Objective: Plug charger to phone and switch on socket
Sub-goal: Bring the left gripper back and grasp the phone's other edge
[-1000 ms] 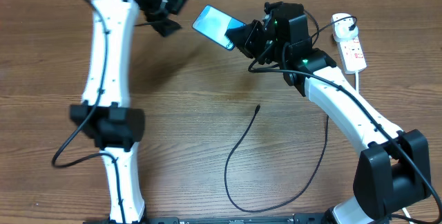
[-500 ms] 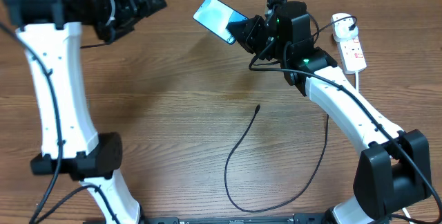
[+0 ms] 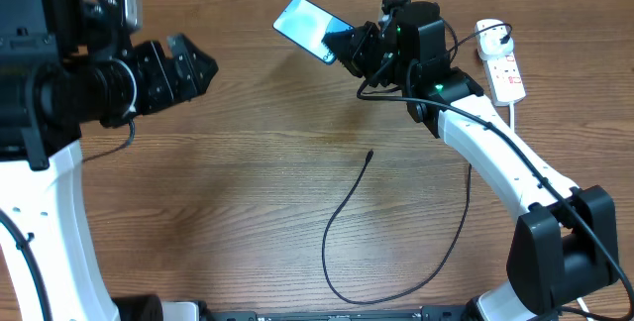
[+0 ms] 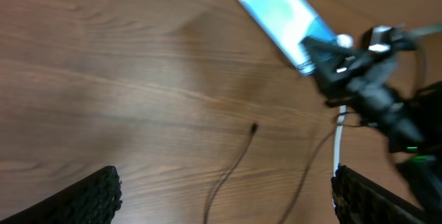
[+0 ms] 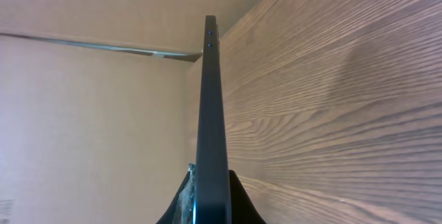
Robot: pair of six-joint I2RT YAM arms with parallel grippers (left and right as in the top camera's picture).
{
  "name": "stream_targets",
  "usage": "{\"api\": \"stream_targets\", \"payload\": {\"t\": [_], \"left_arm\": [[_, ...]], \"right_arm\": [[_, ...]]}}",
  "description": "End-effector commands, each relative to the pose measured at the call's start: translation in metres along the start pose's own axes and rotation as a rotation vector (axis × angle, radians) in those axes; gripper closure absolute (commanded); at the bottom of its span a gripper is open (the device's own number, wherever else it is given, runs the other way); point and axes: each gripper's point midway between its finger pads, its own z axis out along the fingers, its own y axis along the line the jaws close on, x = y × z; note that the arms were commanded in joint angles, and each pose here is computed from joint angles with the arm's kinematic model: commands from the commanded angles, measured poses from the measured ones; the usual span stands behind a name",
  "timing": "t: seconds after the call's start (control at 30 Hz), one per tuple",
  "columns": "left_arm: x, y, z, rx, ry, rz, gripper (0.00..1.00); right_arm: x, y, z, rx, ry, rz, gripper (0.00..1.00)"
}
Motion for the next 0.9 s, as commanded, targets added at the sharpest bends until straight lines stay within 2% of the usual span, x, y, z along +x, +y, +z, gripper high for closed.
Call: {"api": "stream_targets", "payload": {"t": [0.0, 0.2, 0.43, 0.6, 0.73, 0.87], "left_arm": [[-0.001, 0.018, 0.042, -0.022, 0.080, -0.032, 0.08], [-0.017, -0.025, 0.109, 0.383, 0.162, -0.016, 0.06], [-0.004, -0.039, 0.192, 0.614, 0.352, -0.099, 0.12], [-0.010, -0.070, 0.217, 0.907, 0.411, -0.043, 0.13], [-0.007, -0.082, 0.236, 0.923, 0.460, -0.087, 0.15], [-0.008, -0.097, 0.243, 0.917, 0.448, -0.073, 0.14]], "right_arm": [[-0.003, 0.028, -0.010, -0.071, 0.000, 0.031, 0.96], [0.005, 0.032, -0.011, -0.095, 0.046, 0.027, 0.96], [0.003, 0.034, -0.011, -0.101, 0.040, 0.047, 0.96], [0.001, 0.033, -0.011, -0.094, 0.025, 0.080, 0.96], [-0.004, 0.030, -0.011, -0.079, 0.001, 0.140, 0.96], [-0.012, 0.025, -0.009, -0.051, -0.068, 0.173, 0.96]]}}
